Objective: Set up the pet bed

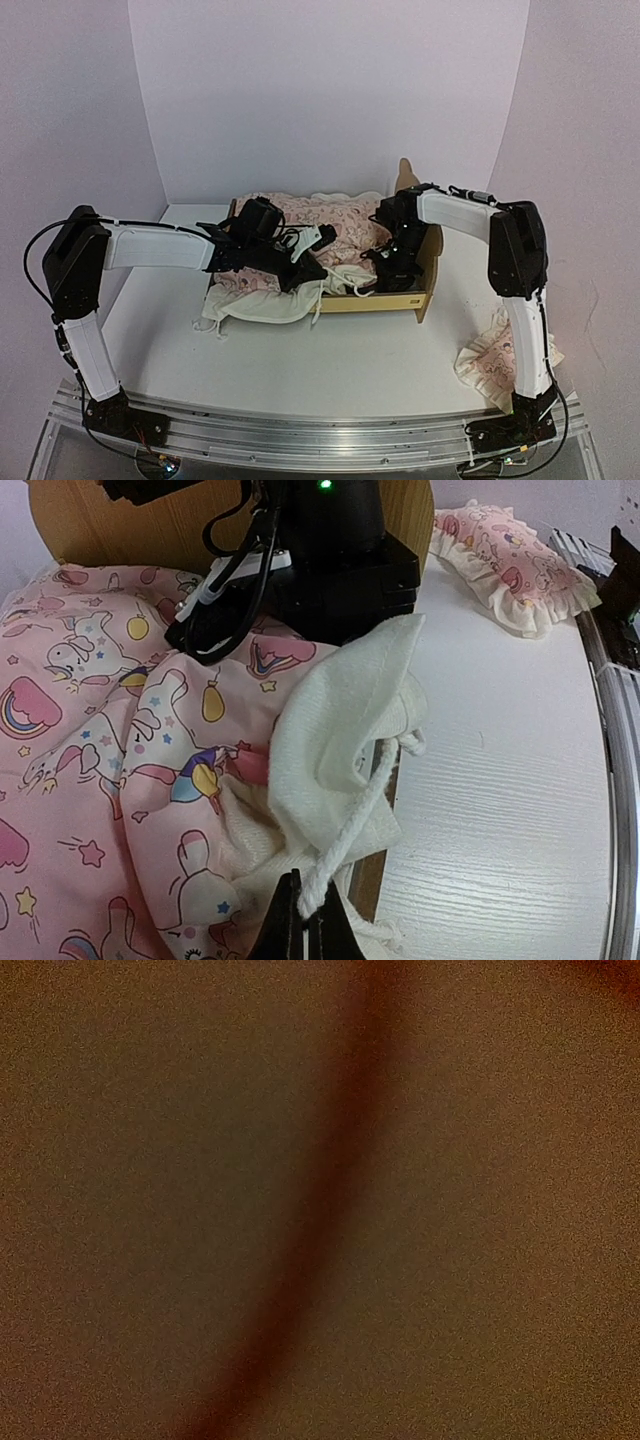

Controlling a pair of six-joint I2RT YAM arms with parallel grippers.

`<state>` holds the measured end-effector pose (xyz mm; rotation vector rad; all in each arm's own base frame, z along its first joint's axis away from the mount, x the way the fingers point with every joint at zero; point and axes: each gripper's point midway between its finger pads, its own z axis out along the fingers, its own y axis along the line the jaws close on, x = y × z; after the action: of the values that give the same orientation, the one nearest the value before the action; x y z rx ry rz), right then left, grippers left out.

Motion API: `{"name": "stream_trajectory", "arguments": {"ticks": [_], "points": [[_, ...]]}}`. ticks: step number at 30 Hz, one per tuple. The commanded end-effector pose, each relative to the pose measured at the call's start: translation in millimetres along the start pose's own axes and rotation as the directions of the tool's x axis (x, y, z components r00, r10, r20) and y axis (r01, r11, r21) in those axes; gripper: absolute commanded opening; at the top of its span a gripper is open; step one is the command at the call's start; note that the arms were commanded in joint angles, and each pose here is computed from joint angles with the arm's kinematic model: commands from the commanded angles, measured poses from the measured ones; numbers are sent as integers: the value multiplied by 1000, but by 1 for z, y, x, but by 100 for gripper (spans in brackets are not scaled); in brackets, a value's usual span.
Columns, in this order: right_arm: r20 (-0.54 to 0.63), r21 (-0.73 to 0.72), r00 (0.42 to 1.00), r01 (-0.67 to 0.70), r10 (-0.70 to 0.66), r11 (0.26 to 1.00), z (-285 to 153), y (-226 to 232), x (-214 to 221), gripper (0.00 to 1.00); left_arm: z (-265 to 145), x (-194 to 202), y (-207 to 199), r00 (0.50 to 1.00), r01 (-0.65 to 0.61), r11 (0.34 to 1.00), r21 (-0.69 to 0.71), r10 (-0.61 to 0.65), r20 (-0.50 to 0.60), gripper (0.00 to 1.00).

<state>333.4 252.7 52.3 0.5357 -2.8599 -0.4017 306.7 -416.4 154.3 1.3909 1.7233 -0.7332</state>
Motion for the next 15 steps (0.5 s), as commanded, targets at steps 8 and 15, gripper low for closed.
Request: {"name": "stream_trajectory", "arguments": {"ticks": [8, 15], "points": [[-199, 462, 974, 192, -110, 866, 1, -39, 44, 39, 8, 3, -8, 999, 38, 999, 29, -38, 5, 0], [111, 178, 962, 229, -251, 957, -67, 40, 29, 48, 8, 3, -1, 1000, 29, 1000, -4, -29, 6, 0]]}}
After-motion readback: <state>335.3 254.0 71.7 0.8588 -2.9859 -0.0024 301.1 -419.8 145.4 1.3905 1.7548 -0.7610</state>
